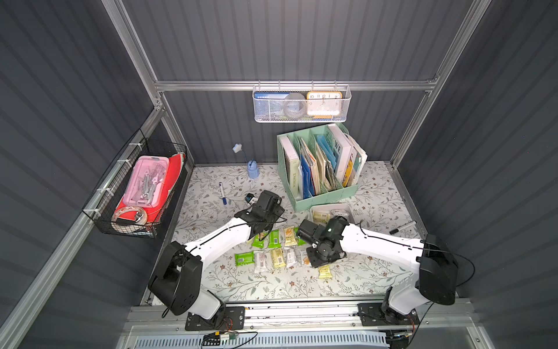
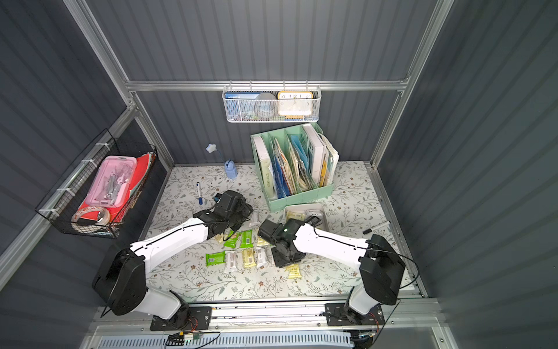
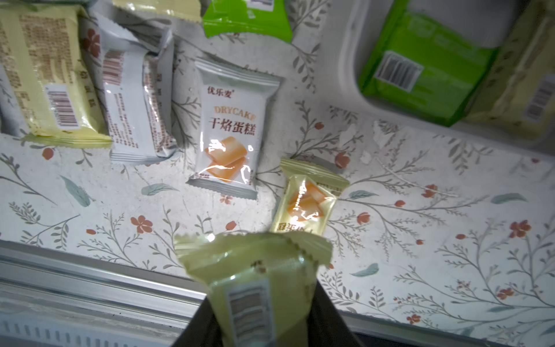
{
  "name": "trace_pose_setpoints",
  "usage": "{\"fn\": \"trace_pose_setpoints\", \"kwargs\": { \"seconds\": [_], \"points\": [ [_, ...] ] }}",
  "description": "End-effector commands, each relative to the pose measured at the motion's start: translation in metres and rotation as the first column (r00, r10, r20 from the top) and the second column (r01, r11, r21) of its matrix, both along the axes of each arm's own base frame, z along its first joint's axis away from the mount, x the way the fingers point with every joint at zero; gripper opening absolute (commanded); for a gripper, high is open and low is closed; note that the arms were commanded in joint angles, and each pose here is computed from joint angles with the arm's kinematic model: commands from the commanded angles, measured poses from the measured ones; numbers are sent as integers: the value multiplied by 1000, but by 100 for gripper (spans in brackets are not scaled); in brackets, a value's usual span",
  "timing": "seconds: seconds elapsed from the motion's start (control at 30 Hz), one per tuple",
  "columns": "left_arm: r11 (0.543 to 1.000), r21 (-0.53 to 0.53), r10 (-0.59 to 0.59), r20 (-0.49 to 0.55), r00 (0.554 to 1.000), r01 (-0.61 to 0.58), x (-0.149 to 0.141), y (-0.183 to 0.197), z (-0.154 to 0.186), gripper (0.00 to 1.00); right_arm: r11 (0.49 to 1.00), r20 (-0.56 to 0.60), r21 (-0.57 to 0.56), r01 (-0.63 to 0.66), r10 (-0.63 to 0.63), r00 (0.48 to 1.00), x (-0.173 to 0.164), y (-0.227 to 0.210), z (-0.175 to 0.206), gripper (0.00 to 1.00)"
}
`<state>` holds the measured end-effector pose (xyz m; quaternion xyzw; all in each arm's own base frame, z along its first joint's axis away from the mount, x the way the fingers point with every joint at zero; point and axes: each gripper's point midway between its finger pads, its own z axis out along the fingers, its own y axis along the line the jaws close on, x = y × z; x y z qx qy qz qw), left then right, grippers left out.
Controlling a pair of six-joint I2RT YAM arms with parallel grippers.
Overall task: Take the cookies out of the storage box
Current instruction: Place the cookie at the center of the board.
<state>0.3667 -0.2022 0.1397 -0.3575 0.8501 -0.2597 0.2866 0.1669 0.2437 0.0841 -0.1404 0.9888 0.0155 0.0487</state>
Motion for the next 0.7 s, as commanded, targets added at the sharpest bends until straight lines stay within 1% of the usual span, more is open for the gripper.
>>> {"fn": "trace_pose_setpoints", "kwargs": {
  "seconds": [0.0, 0.13, 0.5, 0.67],
  "points": [
    [999, 18, 29, -12, 1000, -29, -8, 10, 0, 62, 1000, -24, 11, 29, -29, 999, -6, 11, -12, 38],
    [999, 23, 38, -19, 999, -38, -11, 13, 0, 62, 999, -59, 31, 16, -14, 998, -14, 22, -26, 38],
    [998, 34, 60, -27, 998, -59, -18, 21, 0, 62, 1000, -121, -20, 2, -4, 993, -28, 23, -56, 38],
    [998, 35, 61, -25, 998, -60, -17, 21, 1, 62, 999, -131, -39, 4, -9, 991, -31, 20, -63, 45]
  ]
}}
